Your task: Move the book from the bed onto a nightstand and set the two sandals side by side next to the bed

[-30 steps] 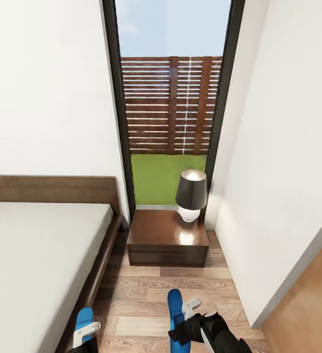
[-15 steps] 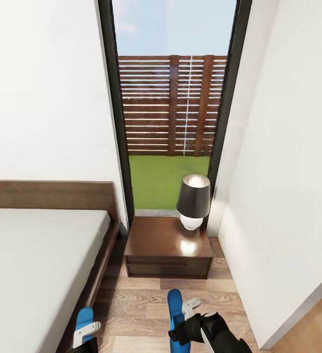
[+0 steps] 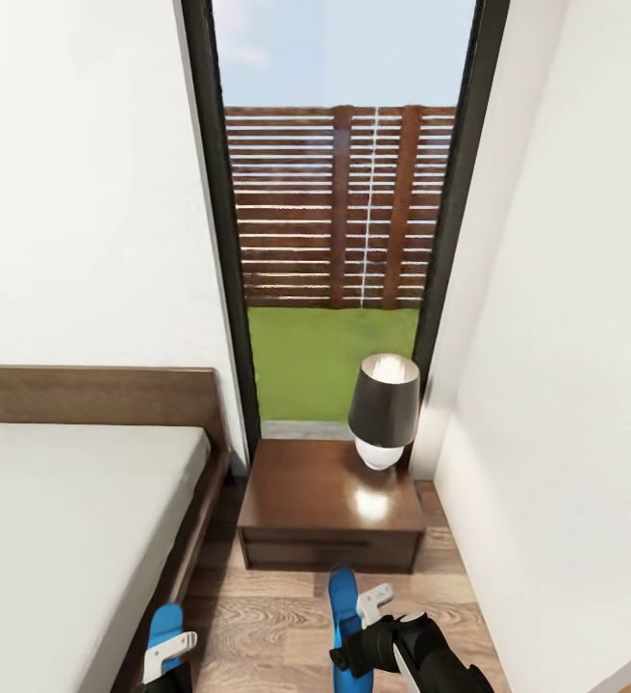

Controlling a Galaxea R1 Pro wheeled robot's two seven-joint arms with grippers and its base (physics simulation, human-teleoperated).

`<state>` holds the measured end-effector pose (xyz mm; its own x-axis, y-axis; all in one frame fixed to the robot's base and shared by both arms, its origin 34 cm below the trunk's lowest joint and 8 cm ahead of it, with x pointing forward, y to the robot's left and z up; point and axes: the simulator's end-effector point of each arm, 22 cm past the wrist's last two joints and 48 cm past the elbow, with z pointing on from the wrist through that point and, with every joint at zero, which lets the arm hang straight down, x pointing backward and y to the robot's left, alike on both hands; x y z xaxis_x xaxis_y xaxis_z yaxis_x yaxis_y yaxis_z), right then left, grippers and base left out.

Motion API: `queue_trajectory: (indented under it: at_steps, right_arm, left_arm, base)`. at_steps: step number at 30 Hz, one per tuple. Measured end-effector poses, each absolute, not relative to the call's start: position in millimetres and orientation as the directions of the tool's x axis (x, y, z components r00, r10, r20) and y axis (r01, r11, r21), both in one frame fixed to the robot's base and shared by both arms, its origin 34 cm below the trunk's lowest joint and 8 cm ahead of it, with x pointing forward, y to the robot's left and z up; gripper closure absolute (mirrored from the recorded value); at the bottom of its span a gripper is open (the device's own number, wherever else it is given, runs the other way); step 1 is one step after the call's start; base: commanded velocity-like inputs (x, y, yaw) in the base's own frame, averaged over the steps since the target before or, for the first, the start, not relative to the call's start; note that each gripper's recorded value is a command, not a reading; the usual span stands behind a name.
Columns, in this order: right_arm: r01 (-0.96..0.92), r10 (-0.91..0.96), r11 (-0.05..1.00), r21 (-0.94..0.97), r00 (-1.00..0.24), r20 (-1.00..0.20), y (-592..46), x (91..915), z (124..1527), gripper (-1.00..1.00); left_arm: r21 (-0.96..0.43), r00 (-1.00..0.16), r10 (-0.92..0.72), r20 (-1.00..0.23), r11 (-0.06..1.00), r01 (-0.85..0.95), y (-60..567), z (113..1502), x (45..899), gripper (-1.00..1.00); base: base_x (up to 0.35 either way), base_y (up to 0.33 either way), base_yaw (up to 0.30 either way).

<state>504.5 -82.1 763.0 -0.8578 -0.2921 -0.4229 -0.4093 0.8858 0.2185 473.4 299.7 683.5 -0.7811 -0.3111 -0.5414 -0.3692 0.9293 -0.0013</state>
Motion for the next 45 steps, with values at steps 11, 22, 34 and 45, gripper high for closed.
queue_trajectory:
  at_steps: [11,22,34,45]
  right_arm:
    - [-0.409,-0.292,0.886,0.219,-0.858,-0.422,-82.0,504.7,762.8,1.0]
    - [-0.409,-0.292,0.886,0.219,-0.858,-0.422,-82.0,504.8,762.6,1.0]
    - [-0.409,-0.291,0.886,0.219,-0.858,-0.423,-81.9,504.9,762.8,1.0]
    - [-0.409,-0.291,0.886,0.22,-0.858,-0.423,-82.0,504.9,762.8,1.0]
  left_arm:
    - [-0.001,-0.782,-0.31,-0.541,0.93,-0.368,299.3,683.3,473.7,1.0]
    - [0.0,-0.782,-0.309,-0.542,0.93,-0.367,299.6,683.2,473.9,1.0]
    - [0.0,-0.782,-0.308,-0.542,0.93,-0.367,299.8,683.4,474.0,1.0]
    - [0.0,-0.782,-0.308,-0.542,0.93,-0.366,299.5,683.4,474.0,1.0]
  base:
    - [0.196,0.0,0.0]
    - [0.001,0.0,0.0]
    - [-0.04,0.0,0.0]
    - [-0.002,0.0,0.0]
